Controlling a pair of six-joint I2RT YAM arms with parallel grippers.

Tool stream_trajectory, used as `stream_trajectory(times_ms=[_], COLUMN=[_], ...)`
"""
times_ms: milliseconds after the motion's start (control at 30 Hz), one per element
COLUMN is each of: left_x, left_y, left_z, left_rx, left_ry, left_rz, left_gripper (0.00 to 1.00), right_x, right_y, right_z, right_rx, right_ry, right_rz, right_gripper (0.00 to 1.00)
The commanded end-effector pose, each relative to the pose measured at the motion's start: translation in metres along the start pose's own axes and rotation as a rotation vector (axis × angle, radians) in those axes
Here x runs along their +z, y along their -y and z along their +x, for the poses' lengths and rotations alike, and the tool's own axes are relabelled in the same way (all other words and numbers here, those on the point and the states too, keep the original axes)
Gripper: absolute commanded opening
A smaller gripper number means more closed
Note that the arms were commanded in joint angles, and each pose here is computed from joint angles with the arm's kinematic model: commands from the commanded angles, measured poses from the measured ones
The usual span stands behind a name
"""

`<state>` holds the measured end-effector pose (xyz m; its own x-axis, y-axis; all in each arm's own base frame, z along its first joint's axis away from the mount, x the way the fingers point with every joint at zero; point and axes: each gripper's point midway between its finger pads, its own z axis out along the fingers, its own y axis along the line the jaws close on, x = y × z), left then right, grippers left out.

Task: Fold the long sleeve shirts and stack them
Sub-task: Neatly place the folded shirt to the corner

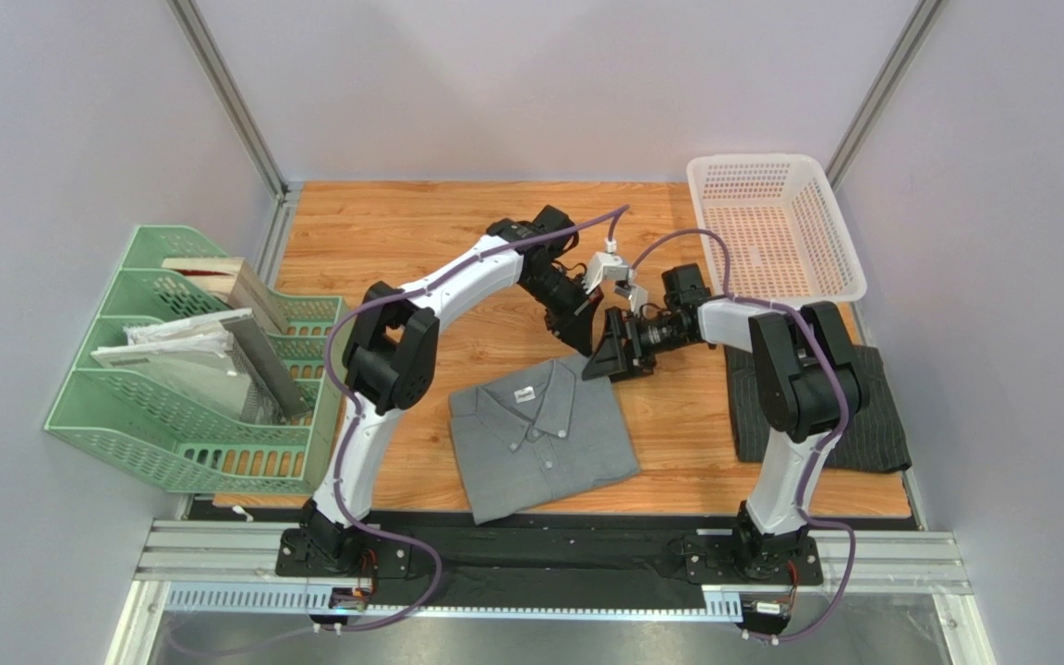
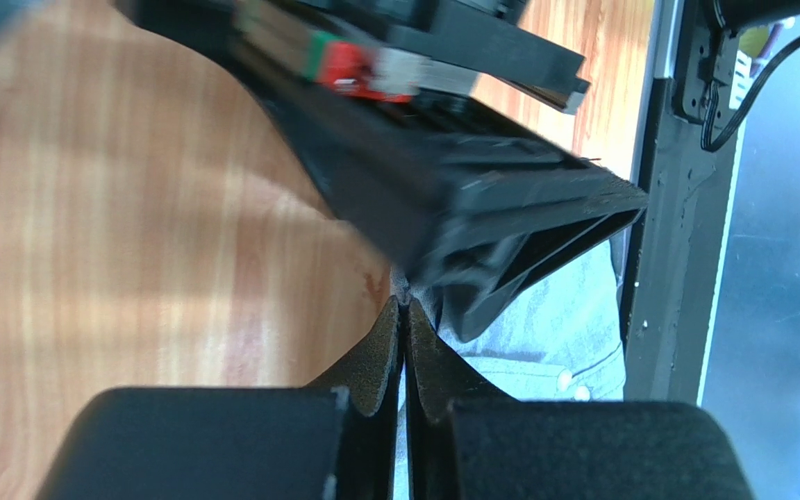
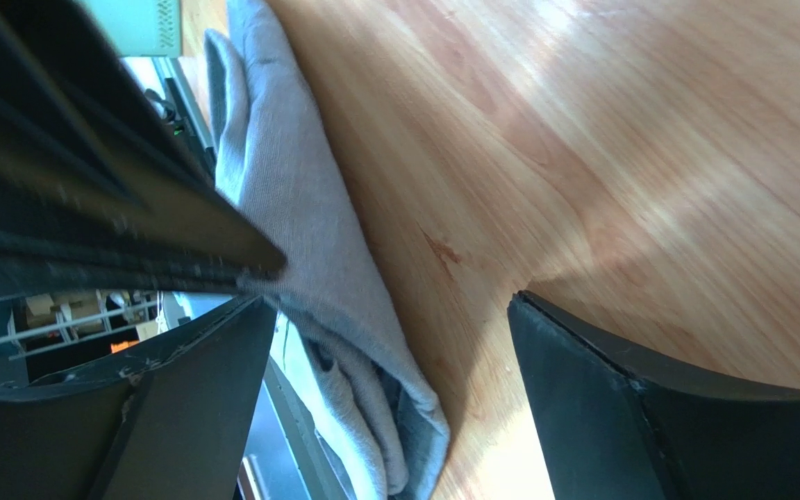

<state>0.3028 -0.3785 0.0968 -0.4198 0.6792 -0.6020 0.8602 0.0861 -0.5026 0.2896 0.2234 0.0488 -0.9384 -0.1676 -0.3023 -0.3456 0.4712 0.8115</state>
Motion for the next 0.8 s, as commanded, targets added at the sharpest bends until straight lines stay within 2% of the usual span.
stream_trajectory(times_ms=[0, 367, 467, 533, 667, 700, 733, 767], left_x=[-0.027, -0.031, -0.029, -0.03, -0.033, -0.034, -0.035, -0.04], left_y=[0.011, 0.008, 0.007, 0.007, 0.009, 0.011, 0.013, 0.017], left_z=[-0.034, -0.035, -0.032, -0.034, -0.036, -0.037, -0.038, -0.042], left_rx=[0.085, 0.085, 0.072, 0.077, 0.063, 0.062, 0.053, 0.06], left_ry=[0.11, 0.139, 0.143, 0.153, 0.169, 0.172, 0.176, 0.183], left_rz=[0.002, -0.024, -0.025, -0.034, -0.045, -0.045, -0.04, -0.046], left_gripper=[0.0, 0.0, 0.0, 0.0, 0.0, 0.0, 0.13, 0.21], right_x=[0.01, 0.019, 0.023, 0.023, 0.014, 0.007, -0.002, -0.009], right_y=[0.003, -0.009, -0.008, -0.009, -0.02, -0.028, -0.032, -0.031], right_z=[0.011, 0.038, 0.045, 0.046, 0.045, 0.039, 0.041, 0.039], right_rx=[-0.052, -0.053, -0.032, -0.017, -0.014, -0.047, -0.019, -0.017], right_ry=[-0.004, -0.053, -0.071, -0.074, -0.064, -0.049, -0.069, -0.072], right_rz=[-0.043, -0.109, -0.117, -0.119, -0.107, -0.096, -0.076, -0.03], right_gripper=[0.9, 0.76, 0.66, 0.53, 0.0, 0.0, 0.0, 0.0])
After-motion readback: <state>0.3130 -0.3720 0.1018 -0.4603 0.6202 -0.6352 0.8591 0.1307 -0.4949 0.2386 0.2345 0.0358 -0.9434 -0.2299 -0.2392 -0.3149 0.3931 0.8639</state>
